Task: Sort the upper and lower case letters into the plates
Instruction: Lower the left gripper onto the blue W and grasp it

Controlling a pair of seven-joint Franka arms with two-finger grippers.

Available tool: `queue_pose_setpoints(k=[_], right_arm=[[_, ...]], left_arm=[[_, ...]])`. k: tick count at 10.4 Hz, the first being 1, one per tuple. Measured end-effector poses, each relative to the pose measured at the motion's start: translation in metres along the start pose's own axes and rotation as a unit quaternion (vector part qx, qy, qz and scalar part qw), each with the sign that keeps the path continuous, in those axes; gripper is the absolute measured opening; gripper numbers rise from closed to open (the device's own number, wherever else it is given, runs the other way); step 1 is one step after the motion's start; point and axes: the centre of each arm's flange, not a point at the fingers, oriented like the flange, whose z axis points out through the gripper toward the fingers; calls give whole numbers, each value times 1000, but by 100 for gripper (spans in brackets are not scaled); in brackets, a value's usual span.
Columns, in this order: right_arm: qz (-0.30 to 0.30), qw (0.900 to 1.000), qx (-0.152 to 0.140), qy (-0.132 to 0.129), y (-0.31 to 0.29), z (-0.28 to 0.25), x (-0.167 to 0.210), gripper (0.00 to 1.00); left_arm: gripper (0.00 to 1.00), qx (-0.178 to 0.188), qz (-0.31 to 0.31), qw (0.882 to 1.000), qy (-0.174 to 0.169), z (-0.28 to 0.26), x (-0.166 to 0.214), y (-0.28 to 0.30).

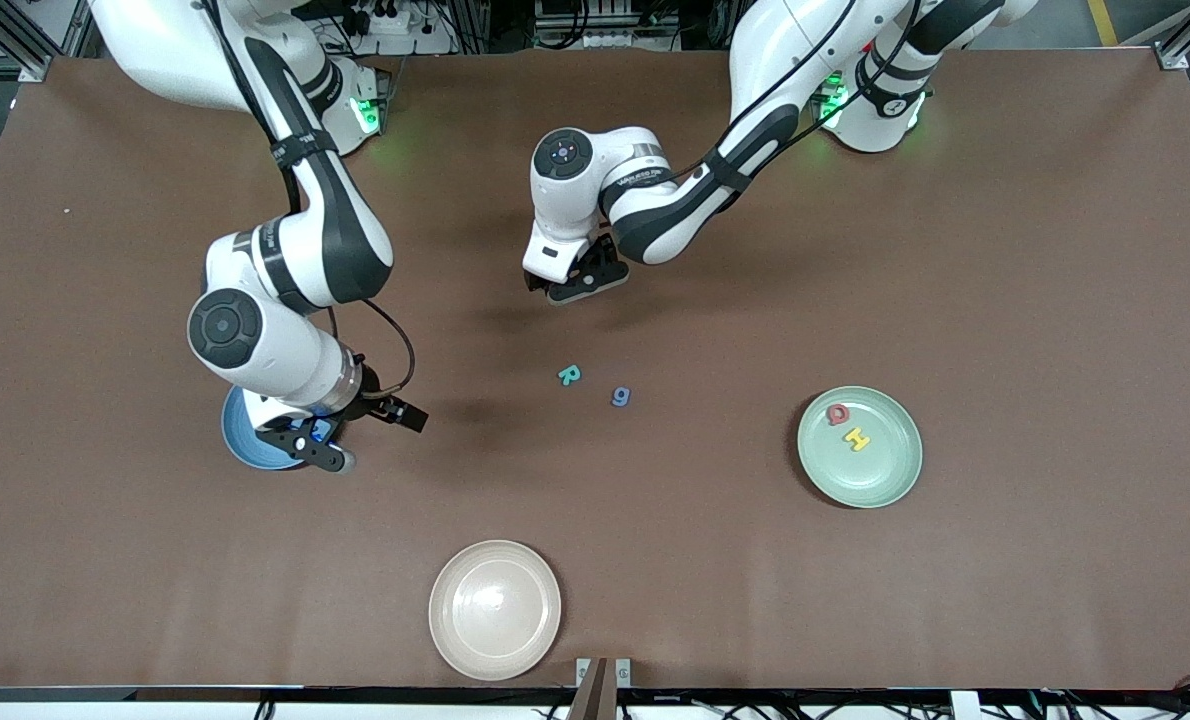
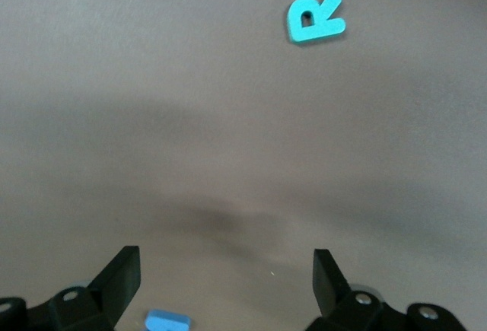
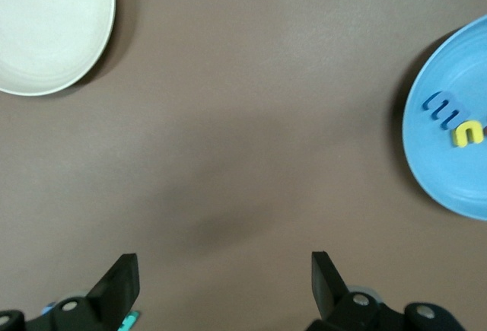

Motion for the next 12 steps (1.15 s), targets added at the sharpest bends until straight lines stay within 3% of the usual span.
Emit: queue_pose_setpoints(k=[3, 8, 10, 12], right_arm=[[29, 1000, 0, -2, -15, 8, -7, 100], [36, 999, 2, 0, -23, 8, -8, 100], [36, 999, 2, 0, -23, 9, -8, 100], [36, 999, 2, 0, -23, 9, -8, 100]], left_arm=[[100, 17, 15, 1000, -8, 13, -17, -8], [100, 27, 90, 995, -24, 19, -124, -13], [100, 11, 111, 993, -25, 30, -124, -21], [100, 0, 120, 992, -29, 41, -89, -34]])
